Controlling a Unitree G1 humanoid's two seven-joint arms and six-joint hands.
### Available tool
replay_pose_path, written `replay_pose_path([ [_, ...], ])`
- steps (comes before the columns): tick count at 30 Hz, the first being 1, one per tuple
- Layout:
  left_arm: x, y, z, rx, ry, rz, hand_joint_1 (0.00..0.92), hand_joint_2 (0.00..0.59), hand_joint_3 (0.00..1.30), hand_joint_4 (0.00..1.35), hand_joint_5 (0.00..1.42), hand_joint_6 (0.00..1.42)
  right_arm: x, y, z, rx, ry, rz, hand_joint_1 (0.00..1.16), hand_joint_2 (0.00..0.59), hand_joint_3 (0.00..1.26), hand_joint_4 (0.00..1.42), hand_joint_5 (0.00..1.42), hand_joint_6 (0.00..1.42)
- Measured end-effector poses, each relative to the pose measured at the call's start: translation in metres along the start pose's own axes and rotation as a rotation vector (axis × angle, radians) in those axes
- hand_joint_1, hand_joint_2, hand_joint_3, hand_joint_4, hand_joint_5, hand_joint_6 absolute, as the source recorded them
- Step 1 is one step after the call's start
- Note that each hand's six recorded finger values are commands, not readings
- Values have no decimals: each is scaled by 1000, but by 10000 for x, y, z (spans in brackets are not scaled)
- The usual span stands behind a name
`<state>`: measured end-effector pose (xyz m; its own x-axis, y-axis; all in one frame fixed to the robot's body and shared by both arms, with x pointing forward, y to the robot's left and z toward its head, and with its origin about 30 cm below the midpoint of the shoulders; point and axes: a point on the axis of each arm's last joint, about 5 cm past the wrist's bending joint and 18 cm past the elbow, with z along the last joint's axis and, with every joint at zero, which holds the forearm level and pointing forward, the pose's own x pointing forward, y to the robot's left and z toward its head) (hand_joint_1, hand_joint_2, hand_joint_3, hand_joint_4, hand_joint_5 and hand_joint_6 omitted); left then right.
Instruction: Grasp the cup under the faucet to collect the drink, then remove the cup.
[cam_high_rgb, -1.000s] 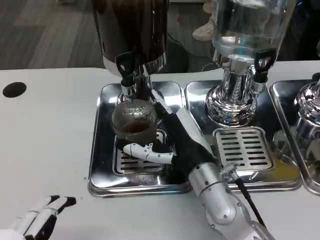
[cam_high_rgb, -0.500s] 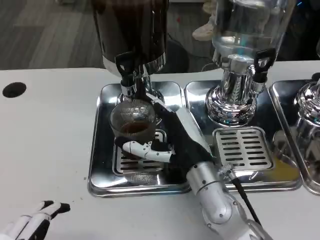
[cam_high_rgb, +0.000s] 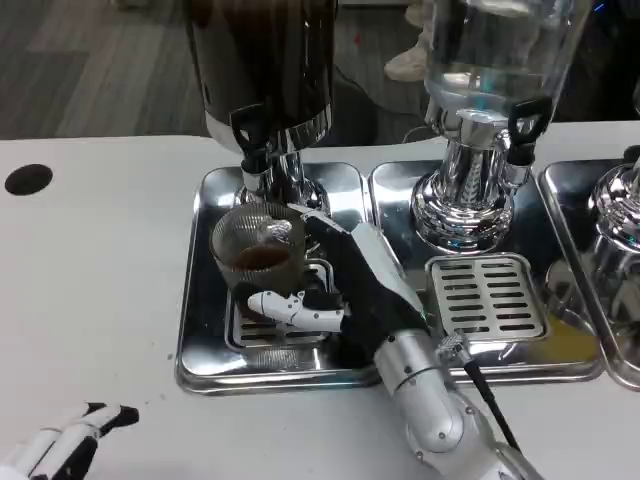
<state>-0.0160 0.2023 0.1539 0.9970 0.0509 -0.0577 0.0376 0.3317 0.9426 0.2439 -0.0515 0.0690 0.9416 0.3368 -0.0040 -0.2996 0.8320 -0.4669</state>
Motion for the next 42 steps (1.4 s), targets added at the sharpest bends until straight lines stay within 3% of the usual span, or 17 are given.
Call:
replay_pose_path([
  [6,4,3,0,-17,2,-2,0,66,313,225,313,517,-5,7,-13,-1,7,2,680,126,151,79,86,0],
  [11,5,3,-1,-18,3,-4,0,66,313,230,314,517,-9,9,-27,1,16,4,677,127,224,146,119,0],
  [42,19,-20,5,-34,22,-11,0,68,323,258,334,517,-37,-19,-80,39,10,-34,654,130,332,270,220,8],
])
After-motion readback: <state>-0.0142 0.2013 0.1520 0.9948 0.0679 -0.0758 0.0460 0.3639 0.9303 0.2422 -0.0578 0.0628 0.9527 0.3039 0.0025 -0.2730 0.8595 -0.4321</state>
